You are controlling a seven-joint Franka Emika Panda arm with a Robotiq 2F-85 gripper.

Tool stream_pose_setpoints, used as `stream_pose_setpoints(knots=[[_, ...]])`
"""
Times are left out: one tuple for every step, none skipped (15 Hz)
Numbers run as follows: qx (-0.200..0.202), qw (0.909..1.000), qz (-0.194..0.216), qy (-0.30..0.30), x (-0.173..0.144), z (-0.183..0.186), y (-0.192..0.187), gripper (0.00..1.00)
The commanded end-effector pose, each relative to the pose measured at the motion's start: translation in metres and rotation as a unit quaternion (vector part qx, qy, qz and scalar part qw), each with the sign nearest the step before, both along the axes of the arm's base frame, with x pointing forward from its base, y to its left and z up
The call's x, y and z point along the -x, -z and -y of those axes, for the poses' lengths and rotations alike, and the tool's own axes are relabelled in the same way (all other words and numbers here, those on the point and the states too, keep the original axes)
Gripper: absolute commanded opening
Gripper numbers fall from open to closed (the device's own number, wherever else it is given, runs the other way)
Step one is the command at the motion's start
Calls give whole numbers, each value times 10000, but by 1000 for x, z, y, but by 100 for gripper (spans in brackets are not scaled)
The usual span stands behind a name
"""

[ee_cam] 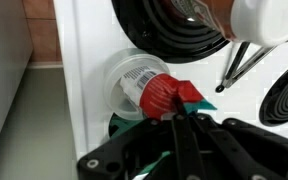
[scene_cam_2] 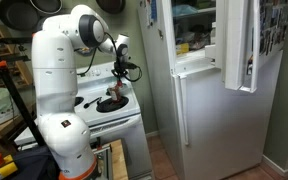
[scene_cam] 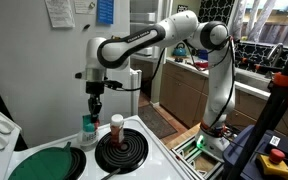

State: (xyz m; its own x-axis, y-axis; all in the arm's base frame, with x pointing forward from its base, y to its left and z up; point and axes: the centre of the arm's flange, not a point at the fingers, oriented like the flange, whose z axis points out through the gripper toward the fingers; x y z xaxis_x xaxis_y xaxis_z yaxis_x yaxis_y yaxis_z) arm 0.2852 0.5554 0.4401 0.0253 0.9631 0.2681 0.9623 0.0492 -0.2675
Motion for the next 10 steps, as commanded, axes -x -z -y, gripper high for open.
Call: stream_pose_setpoints(knots=[[28, 9998, 178, -113, 17, 14, -33, 0], [12, 9997, 216, -112, 20, 17, -40, 0], [-32, 9995, 261, -163, 24, 20, -50, 0], [-72, 9994, 305, -165, 27, 24, -58, 0], [-122, 9993, 346, -111, 32, 30, -69, 0], [-193, 9990, 393, -68, 36, 34, -79, 0], [-247, 9987, 446, -38, 40, 38, -89, 0], [-308, 9983, 482, -51, 43, 41, -98, 0], [-366, 9981, 496, -37, 48, 43, -108, 0], [-436, 9980, 444, -68, 52, 47, -116, 0]])
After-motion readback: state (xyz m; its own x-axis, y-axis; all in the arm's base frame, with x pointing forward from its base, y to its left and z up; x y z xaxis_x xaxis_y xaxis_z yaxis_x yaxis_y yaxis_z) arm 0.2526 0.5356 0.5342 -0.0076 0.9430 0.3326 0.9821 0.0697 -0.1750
